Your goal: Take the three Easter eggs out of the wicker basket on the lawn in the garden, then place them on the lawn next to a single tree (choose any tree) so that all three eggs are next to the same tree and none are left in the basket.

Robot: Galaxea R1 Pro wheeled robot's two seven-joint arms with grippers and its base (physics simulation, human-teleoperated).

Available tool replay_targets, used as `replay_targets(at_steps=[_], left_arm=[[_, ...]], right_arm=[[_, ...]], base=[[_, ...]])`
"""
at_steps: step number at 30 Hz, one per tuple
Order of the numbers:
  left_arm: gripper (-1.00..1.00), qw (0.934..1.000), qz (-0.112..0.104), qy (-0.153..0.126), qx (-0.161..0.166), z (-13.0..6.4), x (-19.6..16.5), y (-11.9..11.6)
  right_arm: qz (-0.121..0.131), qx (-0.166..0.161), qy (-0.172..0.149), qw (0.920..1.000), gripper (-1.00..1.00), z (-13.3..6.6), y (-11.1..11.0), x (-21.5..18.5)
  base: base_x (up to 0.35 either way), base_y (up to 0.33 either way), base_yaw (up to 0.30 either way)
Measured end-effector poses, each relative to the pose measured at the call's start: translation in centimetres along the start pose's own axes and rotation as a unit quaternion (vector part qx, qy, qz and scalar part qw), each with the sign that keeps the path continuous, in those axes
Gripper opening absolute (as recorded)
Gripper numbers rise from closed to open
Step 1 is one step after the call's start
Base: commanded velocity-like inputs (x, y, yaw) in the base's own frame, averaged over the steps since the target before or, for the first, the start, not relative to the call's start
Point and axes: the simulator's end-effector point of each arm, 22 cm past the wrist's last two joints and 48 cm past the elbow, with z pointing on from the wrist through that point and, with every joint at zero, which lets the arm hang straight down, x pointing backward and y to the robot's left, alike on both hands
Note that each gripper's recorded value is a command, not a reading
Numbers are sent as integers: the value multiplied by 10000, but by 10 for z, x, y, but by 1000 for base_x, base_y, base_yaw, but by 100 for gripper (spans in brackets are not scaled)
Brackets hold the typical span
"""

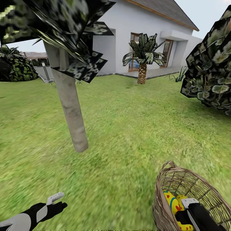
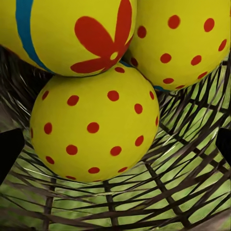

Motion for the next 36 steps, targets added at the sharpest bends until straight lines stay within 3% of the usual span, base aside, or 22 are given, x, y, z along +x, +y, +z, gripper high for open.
replay_targets(at_steps=[26,30,36], left_arm=[[100,10000,5,72,7,4,7,-1],[100,9999,10,90,-65,8,7,8],[100,9995,-16,0,-324,7,-8,47]], right_arm=[[-15,27,61,10000,100,4,-2,4],[-36,30,145,9999,100,9,-1,10],[-67,19,301,9995,100,18,2,21]], base=[[57,0,0],[0,0,0],[0,0,0]])
